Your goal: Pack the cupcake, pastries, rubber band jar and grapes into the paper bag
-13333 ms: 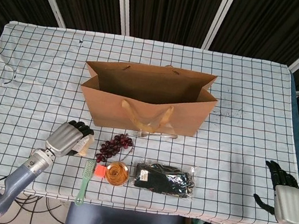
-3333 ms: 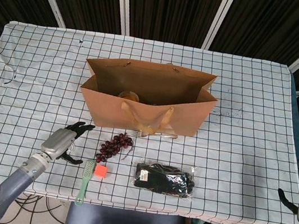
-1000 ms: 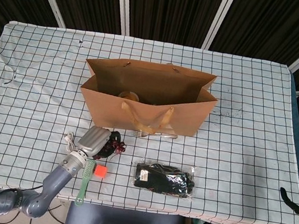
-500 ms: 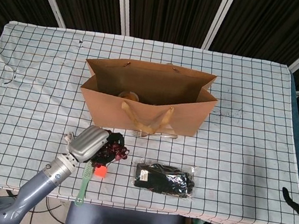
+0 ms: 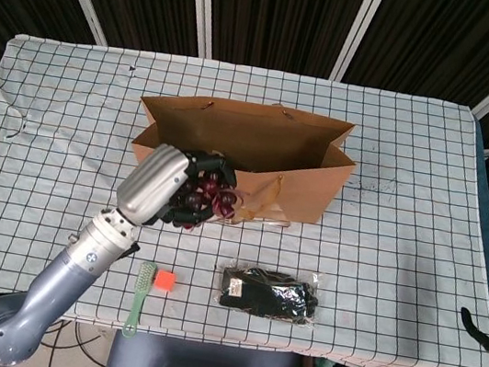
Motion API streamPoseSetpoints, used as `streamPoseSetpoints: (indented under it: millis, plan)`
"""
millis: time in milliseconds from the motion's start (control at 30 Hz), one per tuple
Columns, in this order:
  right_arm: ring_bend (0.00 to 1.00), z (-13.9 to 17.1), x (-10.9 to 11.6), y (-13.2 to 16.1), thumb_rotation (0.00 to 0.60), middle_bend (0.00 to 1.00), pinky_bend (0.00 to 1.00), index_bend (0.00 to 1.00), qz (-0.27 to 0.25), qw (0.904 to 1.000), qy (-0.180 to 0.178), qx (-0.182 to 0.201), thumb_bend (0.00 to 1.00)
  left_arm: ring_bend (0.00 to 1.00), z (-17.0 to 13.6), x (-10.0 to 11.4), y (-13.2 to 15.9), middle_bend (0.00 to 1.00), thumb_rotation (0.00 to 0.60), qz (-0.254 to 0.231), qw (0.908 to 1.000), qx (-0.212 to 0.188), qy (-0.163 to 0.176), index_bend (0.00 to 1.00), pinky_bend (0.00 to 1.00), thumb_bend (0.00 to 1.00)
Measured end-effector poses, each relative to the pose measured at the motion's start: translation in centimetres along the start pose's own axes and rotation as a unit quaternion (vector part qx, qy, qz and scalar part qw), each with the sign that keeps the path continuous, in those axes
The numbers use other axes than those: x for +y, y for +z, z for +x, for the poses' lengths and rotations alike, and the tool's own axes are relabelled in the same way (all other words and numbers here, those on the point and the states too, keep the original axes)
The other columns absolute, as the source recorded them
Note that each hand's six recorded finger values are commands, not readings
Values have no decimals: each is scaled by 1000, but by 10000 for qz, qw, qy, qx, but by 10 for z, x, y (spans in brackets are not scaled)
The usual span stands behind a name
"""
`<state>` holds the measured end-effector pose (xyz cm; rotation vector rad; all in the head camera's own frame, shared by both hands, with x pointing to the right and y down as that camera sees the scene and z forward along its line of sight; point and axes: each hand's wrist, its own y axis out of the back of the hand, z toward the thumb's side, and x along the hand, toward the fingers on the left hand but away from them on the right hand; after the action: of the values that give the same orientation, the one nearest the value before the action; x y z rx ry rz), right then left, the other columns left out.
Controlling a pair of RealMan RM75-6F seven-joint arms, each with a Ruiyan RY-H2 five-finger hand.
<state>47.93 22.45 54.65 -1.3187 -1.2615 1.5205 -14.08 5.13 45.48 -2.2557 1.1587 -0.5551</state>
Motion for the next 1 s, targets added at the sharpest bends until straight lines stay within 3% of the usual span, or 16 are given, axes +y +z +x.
streamPoseSetpoints:
  millis: [333, 567, 767, 833, 900, 1000]
  plan:
    - [191, 0, -2, 1, 600, 129, 218, 125, 24, 10000, 28, 8, 191, 510, 61, 27, -37, 589, 600, -14, 9955, 771, 552, 490, 659, 466]
    - [191, -1, -2, 0, 600, 129, 218, 126, 14, 10000, 17, -6, 191, 482, 81, 26, -57, 566, 600, -67, 9926, 981, 712, 472, 655, 452]
    - [191, -1, 2, -2, 600, 129, 217, 126, -26, 10000, -52, -23, 191, 409, 81, 13, -81, 476, 600, 317, 9914, 1145, 558, 354, 626, 280]
    - [191, 0, 2, -1, 600, 129, 217, 126, -43, 10000, -52, -17, 191, 334, 81, 10, -88, 407, 600, 523, 9902, 1204, 475, 312, 585, 193]
    - [191, 0, 2, -1, 600, 129, 217, 126, -45, 10000, -55, -14, 191, 193, 80, 8, -91, 286, 600, 682, 9892, 1234, 401, 240, 453, 94]
    - [191, 0, 3, -1, 600, 129, 217, 126, -53, 10000, -62, -21, 191, 23, 79, 5, -95, 147, 600, 866, 9874, 1299, 245, 164, 248, 29]
